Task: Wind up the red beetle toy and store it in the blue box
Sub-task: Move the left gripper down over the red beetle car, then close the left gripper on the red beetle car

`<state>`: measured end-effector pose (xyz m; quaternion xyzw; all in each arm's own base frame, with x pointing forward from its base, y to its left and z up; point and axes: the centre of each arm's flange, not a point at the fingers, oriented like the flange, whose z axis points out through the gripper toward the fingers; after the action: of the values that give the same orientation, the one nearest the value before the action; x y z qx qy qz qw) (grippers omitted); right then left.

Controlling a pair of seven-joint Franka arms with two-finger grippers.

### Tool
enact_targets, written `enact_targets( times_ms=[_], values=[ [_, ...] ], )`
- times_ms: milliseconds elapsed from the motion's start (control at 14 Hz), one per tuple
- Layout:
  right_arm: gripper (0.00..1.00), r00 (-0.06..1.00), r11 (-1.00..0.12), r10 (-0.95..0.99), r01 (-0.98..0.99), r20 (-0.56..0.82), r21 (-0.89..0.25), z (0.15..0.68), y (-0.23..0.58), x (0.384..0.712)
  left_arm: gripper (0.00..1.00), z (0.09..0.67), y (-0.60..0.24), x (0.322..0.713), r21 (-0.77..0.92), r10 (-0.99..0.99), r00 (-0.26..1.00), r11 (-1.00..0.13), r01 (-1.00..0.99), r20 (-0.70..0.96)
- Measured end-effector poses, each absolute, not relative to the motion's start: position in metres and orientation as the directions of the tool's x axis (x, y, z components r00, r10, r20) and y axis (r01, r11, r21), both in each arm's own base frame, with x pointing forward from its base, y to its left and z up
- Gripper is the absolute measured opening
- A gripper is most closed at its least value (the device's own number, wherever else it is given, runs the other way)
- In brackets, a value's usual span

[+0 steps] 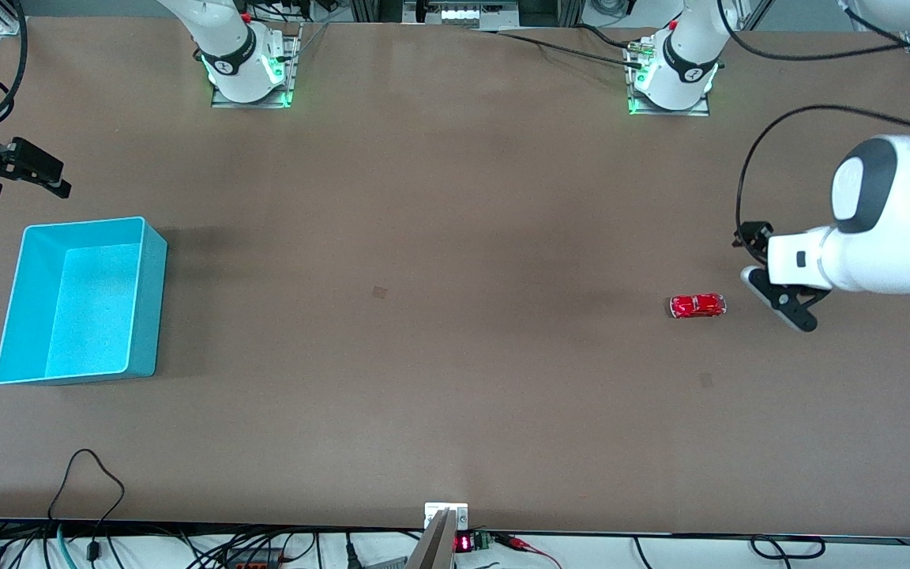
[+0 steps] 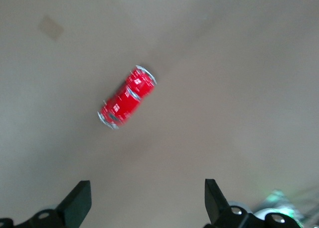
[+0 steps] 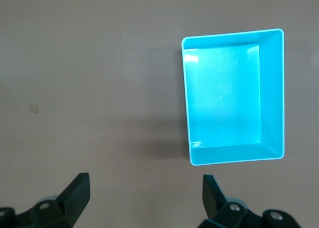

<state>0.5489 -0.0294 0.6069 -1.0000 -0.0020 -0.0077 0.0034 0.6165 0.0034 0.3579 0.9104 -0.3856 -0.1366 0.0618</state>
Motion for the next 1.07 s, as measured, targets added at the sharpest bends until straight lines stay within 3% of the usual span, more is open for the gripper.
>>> enact_targets(
  times_ms=[285,1068],
  values=[
    [1.0,1.0,-1.0,0.004,0.004,0.016,-0.007,0.607,-0.029,0.549,1.0,0.288,0.001,0.609,0.095,-0.843,0.522,-0.534,-0.84,-0.132],
    [1.0,1.0,-1.0,0.002,0.002,0.019,-0.007,0.607,-0.03,0.549,0.98,0.189,-0.015,0.572,-0.04,-0.986,0.166,-0.164,-0.986,-0.031]
  ],
)
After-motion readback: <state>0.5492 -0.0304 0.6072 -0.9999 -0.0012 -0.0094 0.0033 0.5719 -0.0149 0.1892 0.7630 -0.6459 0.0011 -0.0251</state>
